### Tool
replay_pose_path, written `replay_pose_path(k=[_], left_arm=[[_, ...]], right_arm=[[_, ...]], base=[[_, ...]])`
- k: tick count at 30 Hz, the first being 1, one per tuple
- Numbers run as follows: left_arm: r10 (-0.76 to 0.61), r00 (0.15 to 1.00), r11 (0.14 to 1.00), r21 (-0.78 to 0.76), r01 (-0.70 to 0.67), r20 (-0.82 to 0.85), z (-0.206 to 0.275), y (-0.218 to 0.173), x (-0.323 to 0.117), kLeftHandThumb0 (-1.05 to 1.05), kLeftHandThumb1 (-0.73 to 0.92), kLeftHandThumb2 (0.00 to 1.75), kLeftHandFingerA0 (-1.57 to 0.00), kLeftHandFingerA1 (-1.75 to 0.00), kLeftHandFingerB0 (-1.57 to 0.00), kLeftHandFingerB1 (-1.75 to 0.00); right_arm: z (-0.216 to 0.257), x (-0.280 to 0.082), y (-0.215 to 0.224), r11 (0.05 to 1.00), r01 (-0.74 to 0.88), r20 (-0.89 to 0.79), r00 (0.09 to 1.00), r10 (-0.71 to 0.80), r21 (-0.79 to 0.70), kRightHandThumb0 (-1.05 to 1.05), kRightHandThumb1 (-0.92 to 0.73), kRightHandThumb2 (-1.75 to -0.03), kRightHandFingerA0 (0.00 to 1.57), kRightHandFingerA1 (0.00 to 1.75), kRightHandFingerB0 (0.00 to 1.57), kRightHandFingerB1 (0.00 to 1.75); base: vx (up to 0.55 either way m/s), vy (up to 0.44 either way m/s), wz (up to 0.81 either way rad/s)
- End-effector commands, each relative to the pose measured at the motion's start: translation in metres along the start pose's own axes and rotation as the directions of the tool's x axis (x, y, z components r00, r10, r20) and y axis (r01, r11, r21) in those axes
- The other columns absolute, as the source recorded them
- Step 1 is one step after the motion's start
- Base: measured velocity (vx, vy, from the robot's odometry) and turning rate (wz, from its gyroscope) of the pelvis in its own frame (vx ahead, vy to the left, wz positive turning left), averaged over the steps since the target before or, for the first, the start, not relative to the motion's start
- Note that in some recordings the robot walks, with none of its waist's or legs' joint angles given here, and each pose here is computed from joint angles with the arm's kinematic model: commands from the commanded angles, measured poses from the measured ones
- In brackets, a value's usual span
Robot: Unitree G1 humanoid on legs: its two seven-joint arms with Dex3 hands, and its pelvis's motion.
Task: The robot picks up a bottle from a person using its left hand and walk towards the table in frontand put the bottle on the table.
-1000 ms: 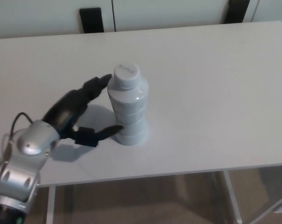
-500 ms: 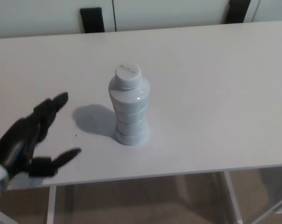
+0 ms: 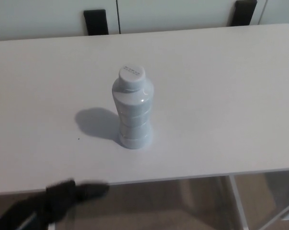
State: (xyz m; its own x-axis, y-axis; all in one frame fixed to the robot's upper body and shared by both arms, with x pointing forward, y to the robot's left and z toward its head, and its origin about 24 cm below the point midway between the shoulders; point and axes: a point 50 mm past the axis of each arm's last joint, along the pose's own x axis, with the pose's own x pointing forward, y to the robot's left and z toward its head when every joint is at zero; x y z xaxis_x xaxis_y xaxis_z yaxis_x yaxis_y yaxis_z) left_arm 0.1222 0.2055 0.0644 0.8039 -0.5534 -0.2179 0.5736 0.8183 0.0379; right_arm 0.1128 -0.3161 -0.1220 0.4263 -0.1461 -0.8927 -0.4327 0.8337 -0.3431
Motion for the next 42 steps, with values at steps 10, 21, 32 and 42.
replay_pose_path(k=[10,21,32,42], left_arm=[[-0.273,0.949,0.962,-0.02,0.273,-0.161,-0.063,-0.013,-0.036,-0.63,0.57,0.64,-0.68,-0.51,-0.5,-0.42],[0.249,0.826,0.96,0.018,-0.279,-0.505,-0.149,0.043,-0.01,-0.67,0.77,0.63,-0.83,-0.6,-0.6,-0.45],[0.333,0.727,0.938,0.288,-0.192,-0.6,-0.16,0.067,-0.035,-0.68,0.79,0.64,-0.87,-0.64,-0.68,-0.47],[0.314,0.747,0.936,0.324,-0.139,-0.587,-0.161,0.065,-0.031,-0.67,0.79,0.64,-0.83,-0.63,-0.64,-0.45]], right_arm=[[-0.01,-0.002,-0.001,1.0,-0.002,-0.046,0.999,0.002,-0.006,-0.43,-0.71,-0.61,0.6,0.48,0.49,0.41],[-0.021,-0.005,0.009,0.997,0.076,-0.035,0.997,-0.075,0.031,-0.41,-0.71,-0.61,0.62,0.44,0.51,0.39],[-0.01,-0.006,0.007,0.97,0.206,0.071,0.974,-0.216,0.133,-0.44,-0.71,-0.61,0.75,0.47,0.58,0.41],[-0.004,-0.006,0.001,0.963,0.234,0.103,0.963,-0.248,0.135,-0.42,-0.72,-0.62,0.74,0.47,0.59,0.42]], base=[[0.0,0.0,0.0],[0.0,0.0,0.0],[0.0,0.0,0.0],[0.0,0.0,0.0]])
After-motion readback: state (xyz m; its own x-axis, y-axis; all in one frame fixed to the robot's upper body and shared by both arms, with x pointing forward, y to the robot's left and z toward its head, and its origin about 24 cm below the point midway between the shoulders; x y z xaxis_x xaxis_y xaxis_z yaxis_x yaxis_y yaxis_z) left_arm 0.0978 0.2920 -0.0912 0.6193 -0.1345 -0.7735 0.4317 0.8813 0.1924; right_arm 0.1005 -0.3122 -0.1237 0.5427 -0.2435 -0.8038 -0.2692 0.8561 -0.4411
